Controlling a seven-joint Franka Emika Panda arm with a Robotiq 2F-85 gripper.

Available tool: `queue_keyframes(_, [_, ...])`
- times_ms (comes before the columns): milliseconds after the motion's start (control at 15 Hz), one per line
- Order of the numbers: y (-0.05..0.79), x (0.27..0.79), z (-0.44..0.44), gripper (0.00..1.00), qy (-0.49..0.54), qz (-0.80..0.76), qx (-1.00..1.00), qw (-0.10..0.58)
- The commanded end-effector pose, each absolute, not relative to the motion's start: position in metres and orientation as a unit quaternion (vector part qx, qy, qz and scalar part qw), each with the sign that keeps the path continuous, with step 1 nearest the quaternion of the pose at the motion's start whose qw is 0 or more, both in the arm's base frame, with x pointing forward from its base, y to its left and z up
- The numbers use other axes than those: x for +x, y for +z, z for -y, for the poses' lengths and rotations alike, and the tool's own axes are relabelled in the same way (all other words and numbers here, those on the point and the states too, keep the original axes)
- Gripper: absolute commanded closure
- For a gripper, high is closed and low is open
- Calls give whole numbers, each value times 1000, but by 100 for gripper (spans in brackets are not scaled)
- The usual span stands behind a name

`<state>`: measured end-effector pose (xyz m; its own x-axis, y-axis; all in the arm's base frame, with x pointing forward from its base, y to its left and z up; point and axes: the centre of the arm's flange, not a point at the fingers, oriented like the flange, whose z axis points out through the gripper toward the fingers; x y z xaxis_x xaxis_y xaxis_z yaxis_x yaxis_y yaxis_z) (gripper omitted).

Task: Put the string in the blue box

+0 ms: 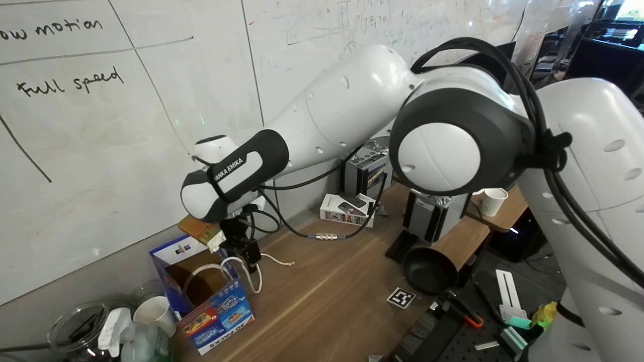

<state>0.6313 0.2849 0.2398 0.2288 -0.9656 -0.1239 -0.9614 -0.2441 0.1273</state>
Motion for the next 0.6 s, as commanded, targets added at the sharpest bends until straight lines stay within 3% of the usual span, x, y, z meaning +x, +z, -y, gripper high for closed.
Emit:
queue_keyframes(0, [251,619,-275,0,-106,634,764,-55])
queue_keyframes(533, [220,618,-259,0,-134,661,728,-119])
